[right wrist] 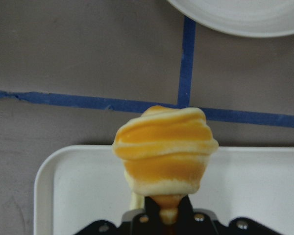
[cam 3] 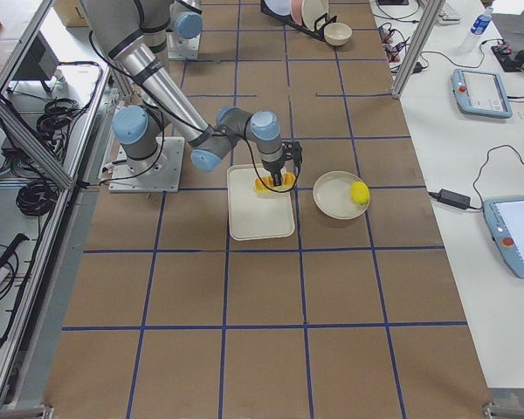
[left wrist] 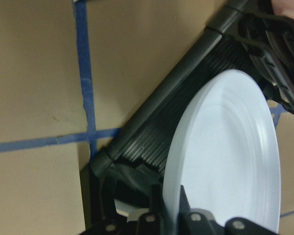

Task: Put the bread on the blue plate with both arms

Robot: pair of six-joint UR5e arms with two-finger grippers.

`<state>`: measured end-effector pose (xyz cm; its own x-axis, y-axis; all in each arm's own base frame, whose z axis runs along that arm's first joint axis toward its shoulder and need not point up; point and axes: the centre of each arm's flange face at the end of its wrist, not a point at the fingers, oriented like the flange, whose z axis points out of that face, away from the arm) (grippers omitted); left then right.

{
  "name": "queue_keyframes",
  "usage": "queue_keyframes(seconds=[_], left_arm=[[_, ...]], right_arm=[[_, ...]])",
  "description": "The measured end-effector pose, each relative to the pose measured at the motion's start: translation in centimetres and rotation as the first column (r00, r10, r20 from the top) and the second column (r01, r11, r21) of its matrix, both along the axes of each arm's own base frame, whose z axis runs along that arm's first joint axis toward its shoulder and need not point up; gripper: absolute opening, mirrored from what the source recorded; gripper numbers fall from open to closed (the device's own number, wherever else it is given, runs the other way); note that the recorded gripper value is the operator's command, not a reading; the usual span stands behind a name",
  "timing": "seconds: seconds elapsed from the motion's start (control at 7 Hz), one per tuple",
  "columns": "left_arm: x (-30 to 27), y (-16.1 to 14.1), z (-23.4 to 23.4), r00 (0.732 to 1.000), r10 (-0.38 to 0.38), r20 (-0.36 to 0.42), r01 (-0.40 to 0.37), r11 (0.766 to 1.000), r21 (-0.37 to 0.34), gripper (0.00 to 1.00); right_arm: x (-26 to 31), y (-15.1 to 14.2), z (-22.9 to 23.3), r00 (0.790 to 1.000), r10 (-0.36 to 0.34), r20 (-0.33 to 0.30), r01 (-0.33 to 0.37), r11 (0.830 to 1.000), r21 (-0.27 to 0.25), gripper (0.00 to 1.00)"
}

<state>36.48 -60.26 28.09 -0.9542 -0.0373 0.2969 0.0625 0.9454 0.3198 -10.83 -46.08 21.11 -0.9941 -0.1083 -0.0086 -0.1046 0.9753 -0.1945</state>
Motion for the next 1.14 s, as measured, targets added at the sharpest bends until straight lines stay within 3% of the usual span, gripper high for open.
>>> queue_keyframes(seconds=[0.29,0.71,1.0,1.14], left_arm=[[-0.4,1.6,4.1,1.000,-0.001,0.025,0.001,1.000,0.003,0.02],[-4.8,5.2,12.6,0.998,0.031,0.055,-0.031,1.000,-0.003,0.02],[-11.8,7.5,16.9,0.995,0.043,0.093,-0.042,0.999,-0.010,0.02],[-16.6,8.7,18.4,0.991,0.063,0.120,-0.062,0.998,-0.010,0.01]], right_arm=[[1.0,0.5,4.8,1.000,0.012,-0.018,-0.011,1.000,0.024,0.04],[2.7,3.4,15.9,1.000,-0.010,0.013,0.008,0.991,0.136,0.04],[5.4,3.0,24.1,0.998,-0.044,0.041,0.035,0.980,0.196,0.03],[7.8,2.7,27.5,0.998,-0.056,0.032,0.048,0.978,0.201,0.03]])
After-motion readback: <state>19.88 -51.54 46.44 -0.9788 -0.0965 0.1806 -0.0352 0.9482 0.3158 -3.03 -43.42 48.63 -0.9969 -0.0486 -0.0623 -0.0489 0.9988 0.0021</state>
